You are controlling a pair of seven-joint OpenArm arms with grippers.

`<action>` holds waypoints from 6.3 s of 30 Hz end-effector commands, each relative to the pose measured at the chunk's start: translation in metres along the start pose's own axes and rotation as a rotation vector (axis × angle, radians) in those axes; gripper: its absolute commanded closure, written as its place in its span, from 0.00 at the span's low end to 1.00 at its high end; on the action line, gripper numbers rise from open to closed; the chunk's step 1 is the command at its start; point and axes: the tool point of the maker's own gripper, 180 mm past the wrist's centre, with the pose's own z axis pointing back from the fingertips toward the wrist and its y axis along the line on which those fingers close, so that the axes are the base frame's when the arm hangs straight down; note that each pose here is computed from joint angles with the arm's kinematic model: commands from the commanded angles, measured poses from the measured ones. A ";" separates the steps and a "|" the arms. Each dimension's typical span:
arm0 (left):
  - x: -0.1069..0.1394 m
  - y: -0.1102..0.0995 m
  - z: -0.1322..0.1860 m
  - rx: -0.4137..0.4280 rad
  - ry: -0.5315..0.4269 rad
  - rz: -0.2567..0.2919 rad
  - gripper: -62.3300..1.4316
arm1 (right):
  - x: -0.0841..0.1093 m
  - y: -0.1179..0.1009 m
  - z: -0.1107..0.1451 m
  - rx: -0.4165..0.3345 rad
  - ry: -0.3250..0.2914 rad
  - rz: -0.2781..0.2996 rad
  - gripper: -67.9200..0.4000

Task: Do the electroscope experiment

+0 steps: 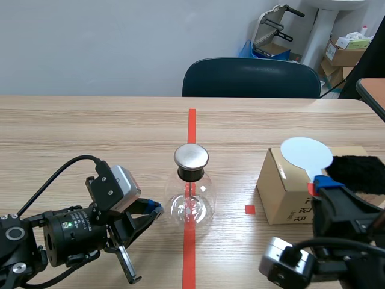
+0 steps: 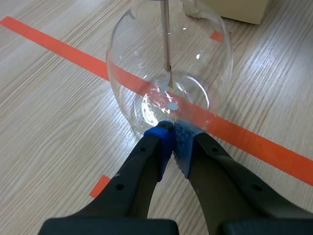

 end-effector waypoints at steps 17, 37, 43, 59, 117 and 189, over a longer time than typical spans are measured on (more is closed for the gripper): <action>0.009 0.040 0.023 0.186 -0.045 -0.058 0.24 | -0.019 -0.001 0.000 -0.048 -0.066 -0.007 0.97; 0.038 0.046 0.128 0.399 -0.386 0.181 0.24 | -0.016 0.027 -0.003 0.008 -0.115 -0.006 0.97; 0.035 0.033 0.150 0.422 -0.423 0.202 0.24 | -0.020 0.032 -0.003 0.037 -0.091 -0.014 0.97; 0.032 0.033 0.157 0.451 -0.432 0.250 0.24 | -0.022 0.032 -0.003 0.037 -0.078 -0.013 0.02; 0.049 -0.019 0.147 0.101 -0.454 0.219 0.24 | -0.023 0.028 -0.003 0.016 -0.075 -0.008 0.00; 0.046 -0.018 0.145 0.107 -0.439 0.214 0.24 | -0.023 0.028 -0.003 0.016 -0.075 -0.008 0.00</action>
